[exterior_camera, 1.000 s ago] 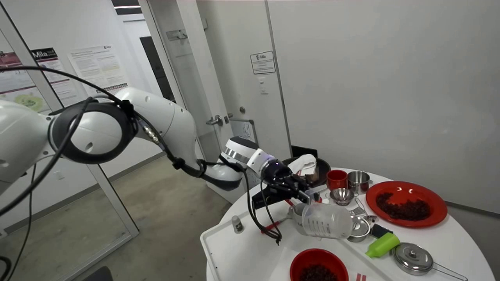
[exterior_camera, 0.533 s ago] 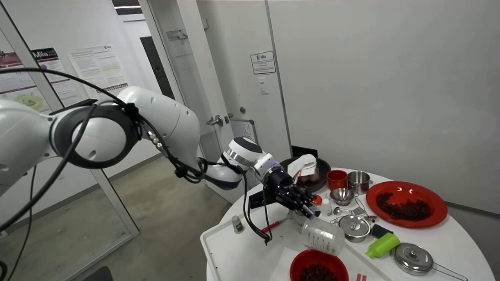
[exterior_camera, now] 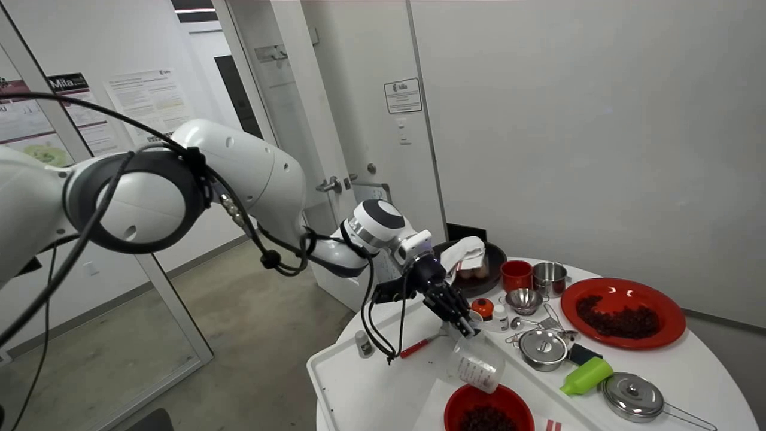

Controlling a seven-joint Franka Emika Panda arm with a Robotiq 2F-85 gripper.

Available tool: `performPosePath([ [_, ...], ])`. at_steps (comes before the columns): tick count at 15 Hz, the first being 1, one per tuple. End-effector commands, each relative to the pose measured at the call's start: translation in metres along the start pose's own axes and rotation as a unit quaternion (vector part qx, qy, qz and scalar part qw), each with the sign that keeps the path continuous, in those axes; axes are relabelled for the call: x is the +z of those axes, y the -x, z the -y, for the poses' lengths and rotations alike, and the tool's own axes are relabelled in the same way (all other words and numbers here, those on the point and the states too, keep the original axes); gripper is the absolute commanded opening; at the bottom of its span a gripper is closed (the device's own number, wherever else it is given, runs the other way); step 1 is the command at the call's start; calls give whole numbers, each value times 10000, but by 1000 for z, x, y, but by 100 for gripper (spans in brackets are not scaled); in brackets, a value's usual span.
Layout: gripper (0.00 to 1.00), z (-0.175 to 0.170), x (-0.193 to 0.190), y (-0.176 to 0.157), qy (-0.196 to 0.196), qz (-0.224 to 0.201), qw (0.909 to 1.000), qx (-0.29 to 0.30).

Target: Pour the contents from the clear jar into the orange bowl

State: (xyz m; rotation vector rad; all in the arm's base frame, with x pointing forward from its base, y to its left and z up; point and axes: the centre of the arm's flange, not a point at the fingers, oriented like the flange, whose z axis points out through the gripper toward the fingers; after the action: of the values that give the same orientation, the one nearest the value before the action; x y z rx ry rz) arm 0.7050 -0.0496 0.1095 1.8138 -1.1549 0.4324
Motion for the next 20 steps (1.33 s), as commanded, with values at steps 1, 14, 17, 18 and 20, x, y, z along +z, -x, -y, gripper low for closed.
performPosePath([
  [1, 10, -31, -27, -16, -363, 615, 9954, -645],
  [14, 10, -32, -81, 20, -2422, 1663, 9167, -2708],
  [17, 10, -25, -78, 39, -2860, 1945, 8836, -3155],
  [18, 10, -25, -76, 45, -2991, 2045, 8713, -3311],
  [20, 10, -24, -72, 54, -3202, 2245, 8456, -3633],
])
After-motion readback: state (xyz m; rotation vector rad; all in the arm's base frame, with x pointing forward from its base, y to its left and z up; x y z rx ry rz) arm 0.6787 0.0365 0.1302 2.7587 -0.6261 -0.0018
